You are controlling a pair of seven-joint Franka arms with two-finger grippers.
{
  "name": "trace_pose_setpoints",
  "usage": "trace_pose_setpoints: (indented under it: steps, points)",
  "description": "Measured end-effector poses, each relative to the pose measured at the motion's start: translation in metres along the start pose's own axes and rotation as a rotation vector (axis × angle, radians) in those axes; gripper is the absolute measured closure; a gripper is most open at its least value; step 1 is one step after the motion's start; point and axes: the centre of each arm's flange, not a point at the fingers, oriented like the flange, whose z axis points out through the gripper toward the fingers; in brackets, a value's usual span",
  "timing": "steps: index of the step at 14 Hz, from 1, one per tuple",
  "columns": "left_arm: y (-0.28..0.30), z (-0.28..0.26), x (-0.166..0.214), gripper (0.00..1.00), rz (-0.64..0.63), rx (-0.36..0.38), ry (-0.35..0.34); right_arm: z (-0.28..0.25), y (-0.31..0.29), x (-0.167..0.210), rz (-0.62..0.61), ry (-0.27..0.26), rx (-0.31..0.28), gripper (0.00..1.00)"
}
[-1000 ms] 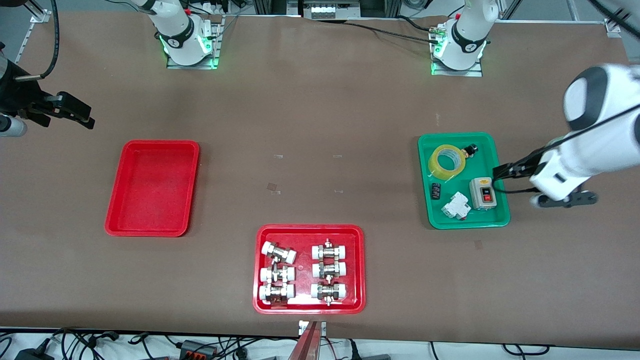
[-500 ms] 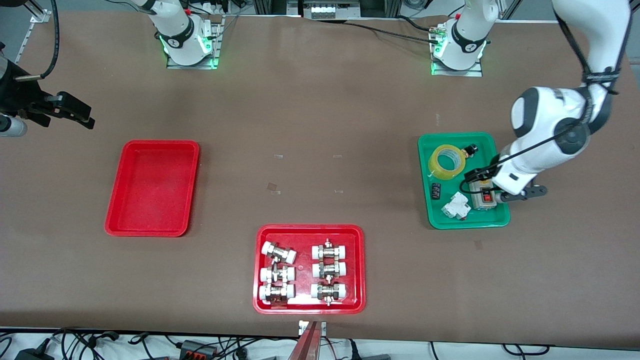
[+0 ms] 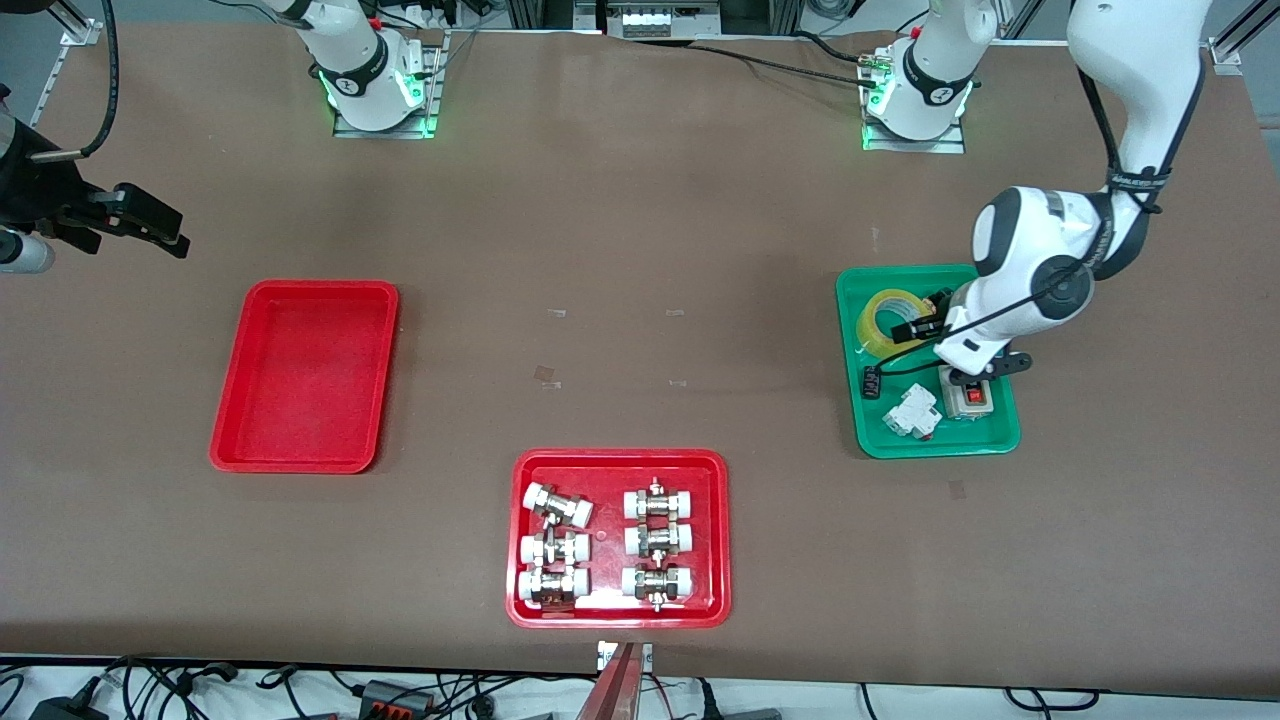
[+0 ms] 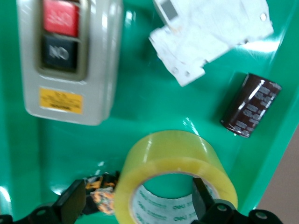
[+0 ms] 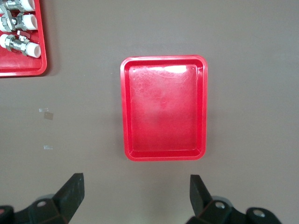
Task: Left arm passes tape to right arm into tray
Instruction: 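Lower the left gripper and grasp the tape roll's rim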
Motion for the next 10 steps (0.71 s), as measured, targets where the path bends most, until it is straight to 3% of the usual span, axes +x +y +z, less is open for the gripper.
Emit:
trace_pose_setpoints:
  steps: [10]
  points:
    - [-0.013,0.016,-0.012,0.00,-0.033,0.024,-0.077,0.000,0.000,0.000,0.000,0.001,0.000,0.00]
